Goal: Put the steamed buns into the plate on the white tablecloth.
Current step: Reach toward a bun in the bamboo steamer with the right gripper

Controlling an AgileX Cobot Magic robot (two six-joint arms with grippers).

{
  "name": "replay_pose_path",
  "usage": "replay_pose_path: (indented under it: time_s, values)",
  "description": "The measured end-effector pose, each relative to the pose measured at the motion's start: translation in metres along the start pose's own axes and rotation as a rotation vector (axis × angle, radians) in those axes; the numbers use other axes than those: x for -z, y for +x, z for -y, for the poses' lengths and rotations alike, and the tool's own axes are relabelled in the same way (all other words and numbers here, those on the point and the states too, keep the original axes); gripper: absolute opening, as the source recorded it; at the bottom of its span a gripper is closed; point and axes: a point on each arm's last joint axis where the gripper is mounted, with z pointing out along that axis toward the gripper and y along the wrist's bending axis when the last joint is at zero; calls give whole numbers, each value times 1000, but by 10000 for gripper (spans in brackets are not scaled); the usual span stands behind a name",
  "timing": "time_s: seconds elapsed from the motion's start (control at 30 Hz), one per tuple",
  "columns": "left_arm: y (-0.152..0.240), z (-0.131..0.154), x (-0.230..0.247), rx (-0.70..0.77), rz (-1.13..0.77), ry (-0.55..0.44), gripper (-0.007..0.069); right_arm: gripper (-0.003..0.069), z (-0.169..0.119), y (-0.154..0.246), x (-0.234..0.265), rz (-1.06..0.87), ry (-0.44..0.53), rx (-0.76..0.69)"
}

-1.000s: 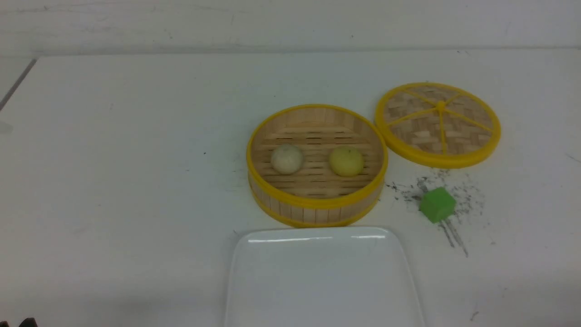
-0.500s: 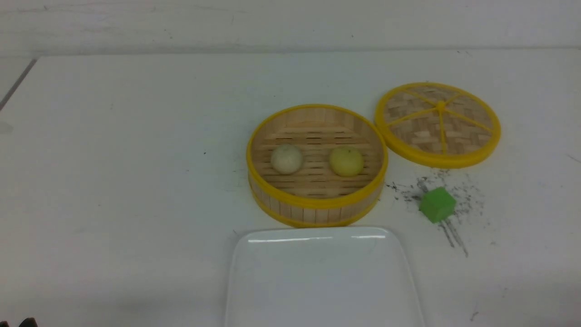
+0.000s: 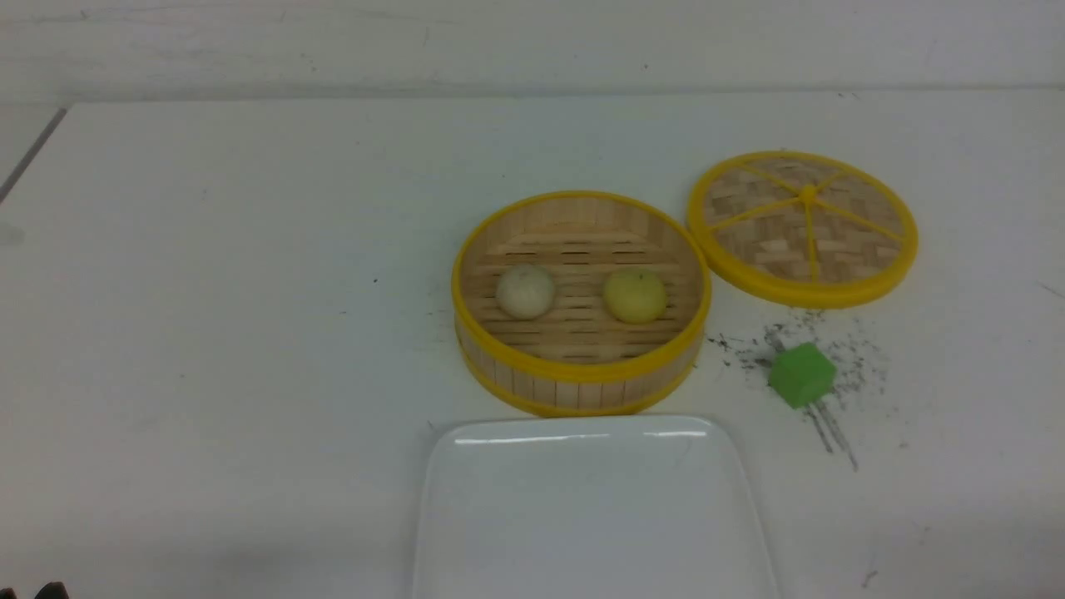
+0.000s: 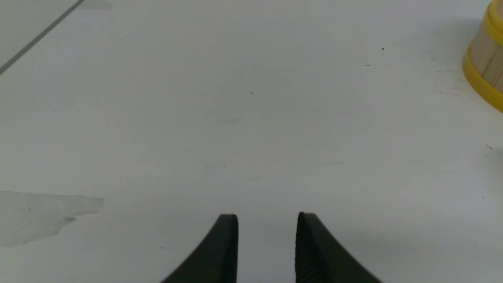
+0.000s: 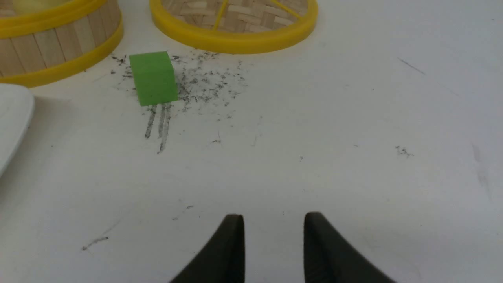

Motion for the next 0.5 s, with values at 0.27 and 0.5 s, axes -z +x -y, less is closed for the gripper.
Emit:
replay_pose_path:
  time_s: [0.27, 0.5]
  values:
    - [0, 0, 0, 21, -1, 3, 241, 240, -1, -1, 0, 18, -9, -28]
    - [-1, 17, 1, 921, -78, 178, 241, 240, -16, -11, 1, 50, -223, -911]
